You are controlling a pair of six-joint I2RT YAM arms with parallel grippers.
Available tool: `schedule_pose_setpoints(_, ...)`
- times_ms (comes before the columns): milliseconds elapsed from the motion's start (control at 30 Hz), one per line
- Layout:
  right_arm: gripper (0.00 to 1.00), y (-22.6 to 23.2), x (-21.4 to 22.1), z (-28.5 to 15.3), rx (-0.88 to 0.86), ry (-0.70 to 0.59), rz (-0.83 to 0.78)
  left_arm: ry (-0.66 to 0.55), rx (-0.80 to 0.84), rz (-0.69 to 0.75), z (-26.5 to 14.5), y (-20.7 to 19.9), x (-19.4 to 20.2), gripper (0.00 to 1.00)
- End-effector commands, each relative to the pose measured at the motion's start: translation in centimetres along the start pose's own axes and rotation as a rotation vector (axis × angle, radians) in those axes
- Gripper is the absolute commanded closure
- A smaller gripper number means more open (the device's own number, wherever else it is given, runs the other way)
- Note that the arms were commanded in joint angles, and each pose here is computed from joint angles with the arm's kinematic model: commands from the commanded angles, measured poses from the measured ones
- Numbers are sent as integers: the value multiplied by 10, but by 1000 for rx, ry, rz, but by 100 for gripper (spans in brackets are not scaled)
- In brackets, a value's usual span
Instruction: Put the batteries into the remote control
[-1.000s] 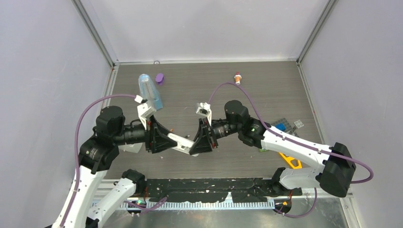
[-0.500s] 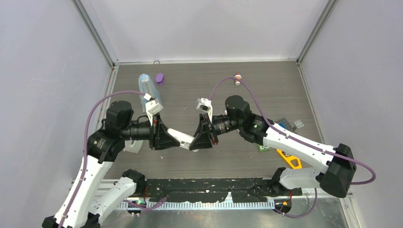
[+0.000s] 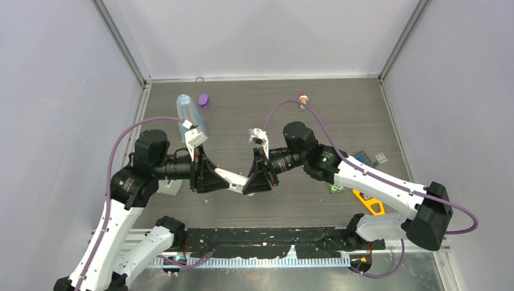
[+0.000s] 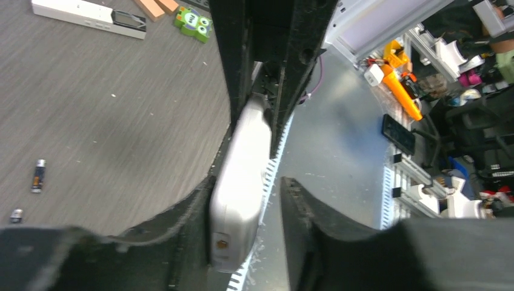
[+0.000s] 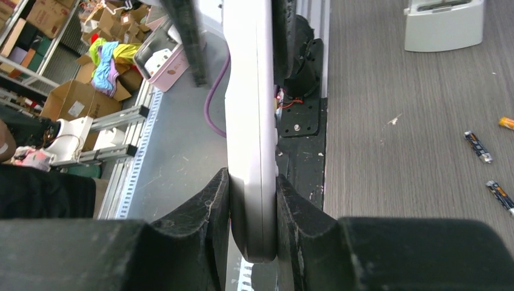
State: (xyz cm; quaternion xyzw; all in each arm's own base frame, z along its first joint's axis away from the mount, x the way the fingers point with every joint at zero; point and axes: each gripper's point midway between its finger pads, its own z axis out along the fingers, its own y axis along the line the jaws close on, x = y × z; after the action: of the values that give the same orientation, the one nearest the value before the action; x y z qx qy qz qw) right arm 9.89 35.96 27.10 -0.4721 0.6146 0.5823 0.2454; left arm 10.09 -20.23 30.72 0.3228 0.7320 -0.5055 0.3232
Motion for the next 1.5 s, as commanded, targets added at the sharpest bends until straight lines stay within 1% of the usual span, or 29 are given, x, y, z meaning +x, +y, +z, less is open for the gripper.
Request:
schedule_pose_setpoints(0,91,3,-18,-2,11,-27,-64,-10,20,9,1,-2,-3,65)
schedule_pose_setpoints(67,91,3,-18,-2,13,-24,-63,-4,23,1,2,-1,-1,74)
schedule_pose_setpoints(133,91,3,-18,-2,10,-22,-64,2,25,-8,4,1,1,79)
schedule_pose_setpoints(200,89,3,-18,-2,15,-22,-64,0,22,-13,5,3,2,96)
schedule_pose_setpoints(233,87,1,-18,-3,26,-24,-61,-2,16,-18,6,5,2,100)
schedule_pose_setpoints(300,72,-5,-19,-3,61,-30,-55,-14,-2,-23,7,9,0,100)
schedule_pose_setpoints(333,50,-7,-18,-4,78,-34,-47,-25,-17,-35,8,12,-2,100)
schedule_pose_setpoints(367,39,-13,-20,-6,125,-56,-34,-40,-37,-48,9,16,-4,100)
schedule_pose_setpoints(400,22,-20,-19,-8,159,-77,-25,-60,-63,-64,11,22,-6,100)
schedule_pose_setpoints(433,15,-29,-27,-14,242,-129,4,-81,-89,-88,13,29,-8,100)
schedule_pose_setpoints(467,6,-40,-23,-19,293,-153,28,-109,-115,-113,16,37,-11,100)
schedule_pose_setpoints(500,3,-51,-29,-29,393,-216,66,-137,-140,-160,20,46,-12,100)
schedule_pose_setpoints(533,1,-61,-22,-36,455,-235,104,-174,-176,-211,24,58,-13,100)
schedule_pose_setpoints(567,1,-73,-29,-51,568,-311,146,-203,-209,-294,30,74,-8,100)
schedule_pose_setpoints(600,1,-91,-20,-64,686,-349,190,-241,-216,-347,34,81,-11,100)
schedule_pose_setpoints(633,0,-91,-22,-73,723,-405,240,-267,-209,-396,40,89,-9,100)
schedule_pose_setpoints(667,0,-101,-14,-87,805,-448,269,-292,-195,-429,48,96,-5,100)
schedule_pose_setpoints(700,0,-102,-14,-91,820,-490,304,-307,-193,-454,52,100,-3,100)
schedule_pose_setpoints(767,2,-110,5,-99,867,-525,362,-329,-243,-499,59,115,6,100)
schedule_pose_setpoints(800,3,-110,3,-102,871,-560,373,-331,-263,-518,62,121,10,100)
schedule_pose_setpoints(833,8,-113,8,-103,882,-567,387,-329,-279,-535,65,127,14,100)
schedule_pose_setpoints(867,10,-116,10,-105,902,-586,421,-328,-294,-561,68,132,18,100)
schedule_pose_setpoints(1000,16,-133,36,-91,957,-447,492,-319,-303,-678,87,150,39,100)
schedule_pose_setpoints(1067,18,-142,49,-81,958,-418,547,-302,-290,-727,97,155,51,100)
schedule_pose_setpoints(1167,23,-151,67,-60,903,-402,630,-242,-323,-784,107,166,72,100)
schedule_pose_setpoints(1300,36,-160,88,-47,894,-355,699,-193,-331,-817,117,174,90,100)
schedule_pose_setpoints(1333,42,-161,91,-46,896,-351,705,-184,-337,-825,118,176,93,100)
schedule_pose_setpoints(1400,46,-166,98,-44,904,-342,724,-166,-354,-836,119,180,101,100)
schedule_pose_setpoints(1467,45,-165,106,-37,881,-305,752,-145,-373,-853,120,183,108,100)
